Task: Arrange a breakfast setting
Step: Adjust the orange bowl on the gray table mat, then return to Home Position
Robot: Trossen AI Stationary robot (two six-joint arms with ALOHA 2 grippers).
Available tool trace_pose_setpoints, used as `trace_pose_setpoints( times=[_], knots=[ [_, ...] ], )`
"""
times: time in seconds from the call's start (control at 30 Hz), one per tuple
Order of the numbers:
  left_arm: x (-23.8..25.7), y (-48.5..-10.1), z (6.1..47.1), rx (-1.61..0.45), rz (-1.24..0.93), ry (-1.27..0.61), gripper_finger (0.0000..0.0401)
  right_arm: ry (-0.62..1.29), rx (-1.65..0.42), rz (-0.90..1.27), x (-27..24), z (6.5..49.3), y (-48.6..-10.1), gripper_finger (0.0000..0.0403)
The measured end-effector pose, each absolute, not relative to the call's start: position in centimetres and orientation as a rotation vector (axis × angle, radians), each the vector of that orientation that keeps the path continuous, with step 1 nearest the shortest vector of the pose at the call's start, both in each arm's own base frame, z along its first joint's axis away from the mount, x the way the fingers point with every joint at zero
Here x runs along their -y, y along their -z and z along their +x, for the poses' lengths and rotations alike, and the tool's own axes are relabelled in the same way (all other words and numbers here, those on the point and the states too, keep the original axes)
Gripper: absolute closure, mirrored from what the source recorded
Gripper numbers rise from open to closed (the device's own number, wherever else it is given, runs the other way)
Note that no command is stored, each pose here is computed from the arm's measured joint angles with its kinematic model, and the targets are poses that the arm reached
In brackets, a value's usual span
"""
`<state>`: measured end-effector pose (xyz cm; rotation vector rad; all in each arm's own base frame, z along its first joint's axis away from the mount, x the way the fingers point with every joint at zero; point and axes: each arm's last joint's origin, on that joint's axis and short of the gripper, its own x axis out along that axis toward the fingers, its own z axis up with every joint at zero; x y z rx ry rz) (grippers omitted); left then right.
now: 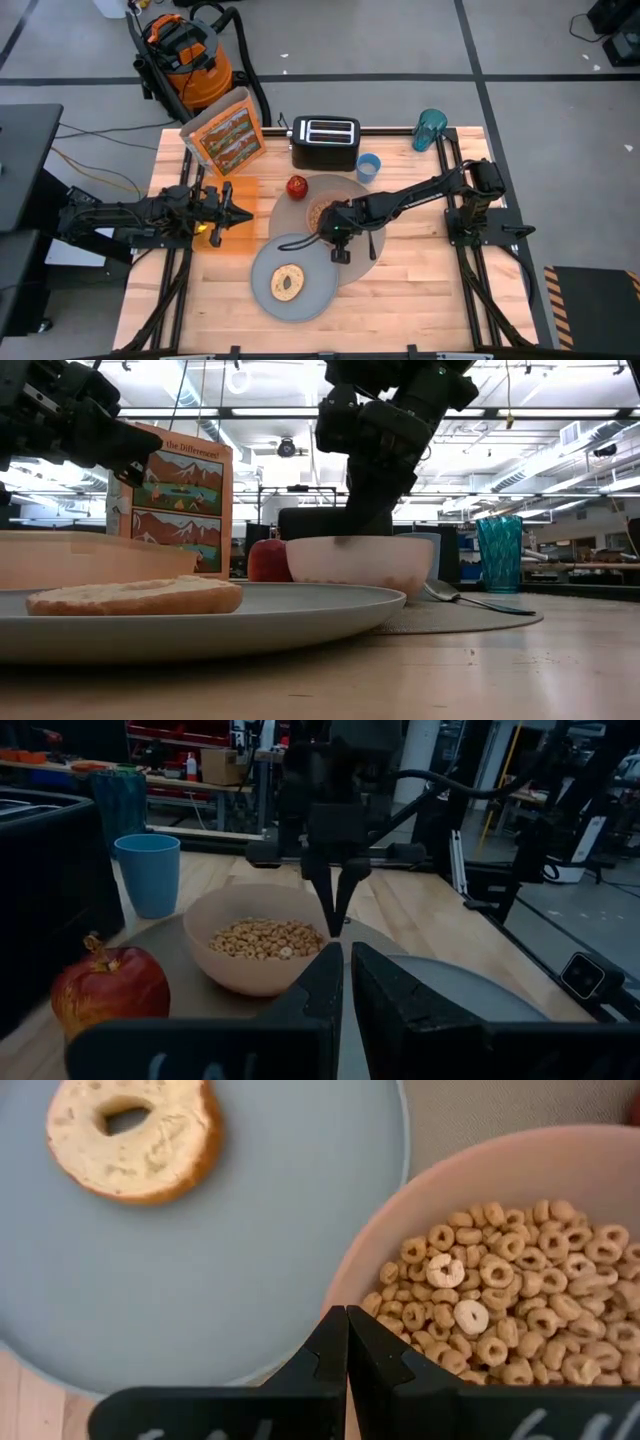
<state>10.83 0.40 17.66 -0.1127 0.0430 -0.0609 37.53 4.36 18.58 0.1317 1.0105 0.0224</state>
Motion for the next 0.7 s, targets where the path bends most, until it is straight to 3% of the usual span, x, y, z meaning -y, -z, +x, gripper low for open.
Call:
trace_pose_setpoints(
  times=[0.3, 0.7],
  knots=[
    [-0.4, -17.7, 10.8, -0.041, -0.113, 0.061, 0.0369, -0.037, -0.963, 0.113, -3.8, 37.5, -19.6, 0.0395],
    [-0.5, -17.5, 10.8, -0.059, -0.135, 0.033, 0.0369, -0.082, -0.545, 0.026, -2.8, 31.9, -30.2, 0.0395]
  ],
)
